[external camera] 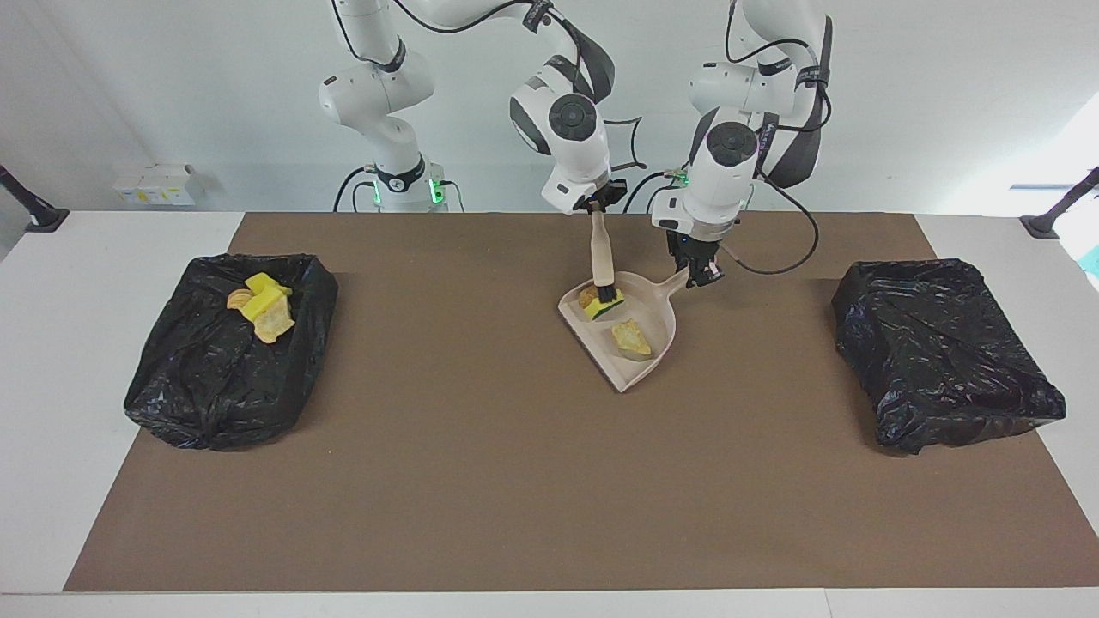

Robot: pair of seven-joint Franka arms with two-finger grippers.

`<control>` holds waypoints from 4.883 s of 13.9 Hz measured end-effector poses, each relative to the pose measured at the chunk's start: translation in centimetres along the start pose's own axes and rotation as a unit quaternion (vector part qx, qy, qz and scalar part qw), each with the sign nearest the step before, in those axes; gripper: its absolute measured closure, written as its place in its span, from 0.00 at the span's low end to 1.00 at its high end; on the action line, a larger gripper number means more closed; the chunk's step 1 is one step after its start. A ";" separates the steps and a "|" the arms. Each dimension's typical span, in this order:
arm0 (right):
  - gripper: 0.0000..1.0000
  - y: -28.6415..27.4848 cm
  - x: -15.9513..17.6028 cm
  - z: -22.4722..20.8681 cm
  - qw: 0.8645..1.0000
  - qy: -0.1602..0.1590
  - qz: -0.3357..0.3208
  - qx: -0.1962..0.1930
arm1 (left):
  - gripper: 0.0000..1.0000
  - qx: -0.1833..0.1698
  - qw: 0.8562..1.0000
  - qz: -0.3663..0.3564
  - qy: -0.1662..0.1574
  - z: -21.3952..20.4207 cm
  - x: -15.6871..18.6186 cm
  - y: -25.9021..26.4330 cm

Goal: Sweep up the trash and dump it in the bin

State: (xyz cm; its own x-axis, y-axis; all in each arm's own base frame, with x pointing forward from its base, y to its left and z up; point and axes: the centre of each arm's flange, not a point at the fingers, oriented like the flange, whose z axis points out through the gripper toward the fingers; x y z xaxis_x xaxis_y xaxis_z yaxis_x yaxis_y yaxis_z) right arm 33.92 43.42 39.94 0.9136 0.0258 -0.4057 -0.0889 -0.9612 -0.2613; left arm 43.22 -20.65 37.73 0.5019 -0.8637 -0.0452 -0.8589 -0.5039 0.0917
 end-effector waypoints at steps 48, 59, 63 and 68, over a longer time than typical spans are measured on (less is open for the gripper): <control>0.00 4.2 0.0 -6.3 0.983 -0.025 0.023 -0.179 | 0.68 0.221 0.869 0.149 -0.416 -19.5 -29.7 -30.8; 0.00 11.7 6.3 -20.4 0.980 0.046 -0.060 -0.186 | 0.68 0.220 0.813 0.210 -0.497 -20.6 -21.7 -27.9; 0.00 16.6 7.9 -27.9 0.981 0.089 -0.079 -0.156 | 0.68 0.220 0.799 0.248 -0.503 -24.3 -21.2 -27.2; 0.00 22.9 9.1 -33.5 0.969 0.121 -0.113 -0.184 | 0.68 0.221 0.815 0.251 -0.473 -25.1 -20.3 -26.1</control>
State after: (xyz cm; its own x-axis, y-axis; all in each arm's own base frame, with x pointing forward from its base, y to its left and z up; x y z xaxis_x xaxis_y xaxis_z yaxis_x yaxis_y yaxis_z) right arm 53.52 12.40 59.63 0.9634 0.2247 -0.1462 0.2313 -0.9725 0.0291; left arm 58.04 10.20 61.24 -0.0479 -0.4756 -0.8783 -0.9897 0.1415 -0.0227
